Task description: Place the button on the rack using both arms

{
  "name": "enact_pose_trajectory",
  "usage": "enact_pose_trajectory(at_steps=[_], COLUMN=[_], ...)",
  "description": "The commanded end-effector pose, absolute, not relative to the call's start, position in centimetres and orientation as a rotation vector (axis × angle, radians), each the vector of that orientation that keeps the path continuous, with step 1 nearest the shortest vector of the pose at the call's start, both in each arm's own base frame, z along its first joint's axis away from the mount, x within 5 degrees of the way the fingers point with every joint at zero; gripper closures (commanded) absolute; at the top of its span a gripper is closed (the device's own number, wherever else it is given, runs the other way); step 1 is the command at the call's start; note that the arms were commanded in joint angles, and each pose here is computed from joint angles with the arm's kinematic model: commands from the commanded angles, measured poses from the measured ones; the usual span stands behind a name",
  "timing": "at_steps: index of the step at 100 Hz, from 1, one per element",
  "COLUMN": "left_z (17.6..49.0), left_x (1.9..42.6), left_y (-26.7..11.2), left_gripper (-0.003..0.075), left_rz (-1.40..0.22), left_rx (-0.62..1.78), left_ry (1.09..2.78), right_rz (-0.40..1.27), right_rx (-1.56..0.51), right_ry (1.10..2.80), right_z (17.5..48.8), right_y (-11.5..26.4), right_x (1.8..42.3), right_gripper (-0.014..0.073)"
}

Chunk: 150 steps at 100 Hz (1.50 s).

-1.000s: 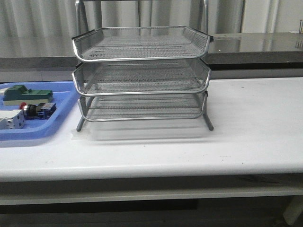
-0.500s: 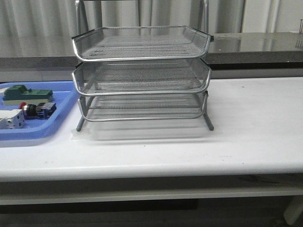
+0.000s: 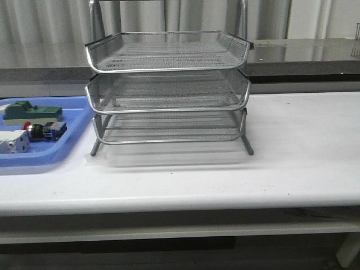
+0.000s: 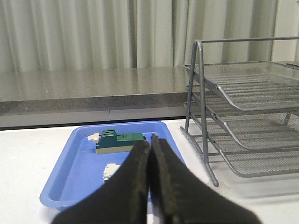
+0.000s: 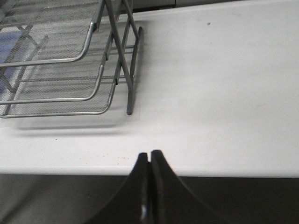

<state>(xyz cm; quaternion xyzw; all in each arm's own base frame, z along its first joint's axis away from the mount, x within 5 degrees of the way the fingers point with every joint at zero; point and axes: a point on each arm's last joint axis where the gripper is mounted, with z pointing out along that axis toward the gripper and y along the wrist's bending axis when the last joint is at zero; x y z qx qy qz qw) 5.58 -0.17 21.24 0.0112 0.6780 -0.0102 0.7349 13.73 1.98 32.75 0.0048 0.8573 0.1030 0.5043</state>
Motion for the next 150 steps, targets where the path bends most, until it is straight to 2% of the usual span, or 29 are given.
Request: enact_pose_trajectory(at_steps=[1, 23, 32, 39, 56, 63, 124, 150], left_z=[20.6, 20.6, 20.6, 20.6, 20.6, 20.6, 20.6, 20.6], left_x=[5.5, 5.5, 5.5, 5.5, 5.5, 5.5, 5.5, 5.5], left_y=[-0.2, -0.2, -0.2, -0.2, -0.2, -0.2, -0.2, -0.2], left_gripper=[0.0741, 0.0741, 0.0741, 0.0741, 0.0741, 0.0741, 0.0741, 0.0741], left_rz=[-0.039, -0.039, -0.039, -0.039, -0.039, -0.039, -0.039, -0.039], left_rx=[0.017, 0.017, 0.017, 0.017, 0.017, 0.017, 0.017, 0.017], left_ry=[1.422, 1.422, 1.422, 1.422, 1.422, 1.422, 1.422, 1.422], right_rz=[0.304, 0.519, 0.582, 0.622, 0.658, 0.685, 1.035, 1.180], right_rx=[0.064, 0.278, 0.353, 0.400, 0.388, 0.370, 0.396, 0.348], right_ry=[2.024, 2.069, 2.114, 2.151, 2.223, 2.238, 2.150, 2.130], right_z=[34.1, 32.2, 31.1, 30.3, 28.5, 28.0, 23.0, 21.9], right_y=[2.2, 3.1, 3.4, 3.6, 4.3, 4.9, 7.7, 9.0], right_x=[15.8, 19.5, 20.7, 21.5, 22.9, 23.4, 29.1, 32.4], right_gripper=[0.0664, 0.0662, 0.0634, 0.0564, 0.0299, 0.0252, 0.0253, 0.0253])
